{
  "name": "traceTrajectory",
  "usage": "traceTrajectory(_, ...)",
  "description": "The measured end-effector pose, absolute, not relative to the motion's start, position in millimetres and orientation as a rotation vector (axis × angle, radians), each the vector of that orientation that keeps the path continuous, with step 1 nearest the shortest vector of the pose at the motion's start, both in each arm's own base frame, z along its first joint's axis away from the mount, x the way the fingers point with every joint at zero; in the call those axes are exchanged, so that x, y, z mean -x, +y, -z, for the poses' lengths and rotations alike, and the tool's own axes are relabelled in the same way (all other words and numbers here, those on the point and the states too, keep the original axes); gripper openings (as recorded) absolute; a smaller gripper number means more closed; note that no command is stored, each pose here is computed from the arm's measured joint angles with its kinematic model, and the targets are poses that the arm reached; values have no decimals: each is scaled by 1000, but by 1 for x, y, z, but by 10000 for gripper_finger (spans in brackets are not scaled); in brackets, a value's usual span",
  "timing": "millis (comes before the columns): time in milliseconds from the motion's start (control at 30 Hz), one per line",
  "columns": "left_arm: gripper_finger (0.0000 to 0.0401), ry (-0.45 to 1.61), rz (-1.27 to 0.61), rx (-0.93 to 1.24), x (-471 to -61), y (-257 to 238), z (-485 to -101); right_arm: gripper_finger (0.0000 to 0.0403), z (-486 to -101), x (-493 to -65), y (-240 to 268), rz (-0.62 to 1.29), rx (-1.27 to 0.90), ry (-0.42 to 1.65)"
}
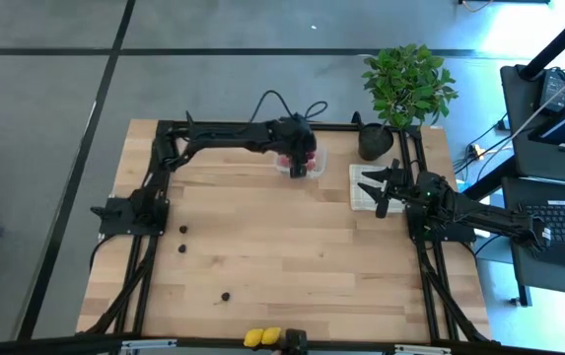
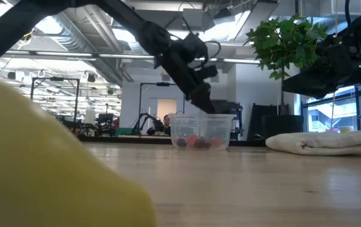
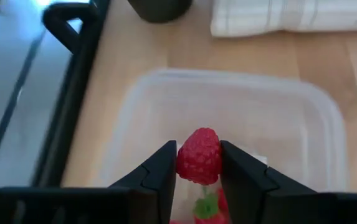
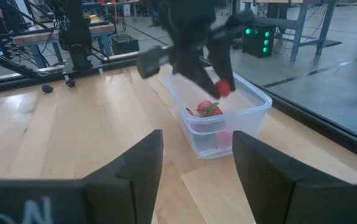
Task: Pick and placing Produce into tupperware
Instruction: Put the raspberry into the transparent container, then put the top black cherry into the transparent container
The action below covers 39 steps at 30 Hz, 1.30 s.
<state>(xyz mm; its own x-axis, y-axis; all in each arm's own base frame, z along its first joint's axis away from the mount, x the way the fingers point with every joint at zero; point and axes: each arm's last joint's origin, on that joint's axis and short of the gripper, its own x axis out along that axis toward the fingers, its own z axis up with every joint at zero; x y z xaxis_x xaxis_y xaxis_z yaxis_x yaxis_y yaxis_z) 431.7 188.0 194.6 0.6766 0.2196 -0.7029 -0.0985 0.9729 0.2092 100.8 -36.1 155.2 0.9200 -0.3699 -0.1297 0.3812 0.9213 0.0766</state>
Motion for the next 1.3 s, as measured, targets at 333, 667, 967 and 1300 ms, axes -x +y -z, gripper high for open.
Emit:
traceTrajectory(333,94,859,-119,-83,-432,186,-177,195,-155,-101,-36,386,-91,116)
traceTrajectory(667,117,864,-112,-58,-432,185,-176,195,-155,-101,-36,386,-91,116)
traceTrajectory(967,74,864,-112,-58,-432,185,-176,195,-155,-101,-36,386,-91,116)
traceTrajectory(1300,35,863,-112,-59,-432,185,-176,195,-155,-101,-36,386,-91,116)
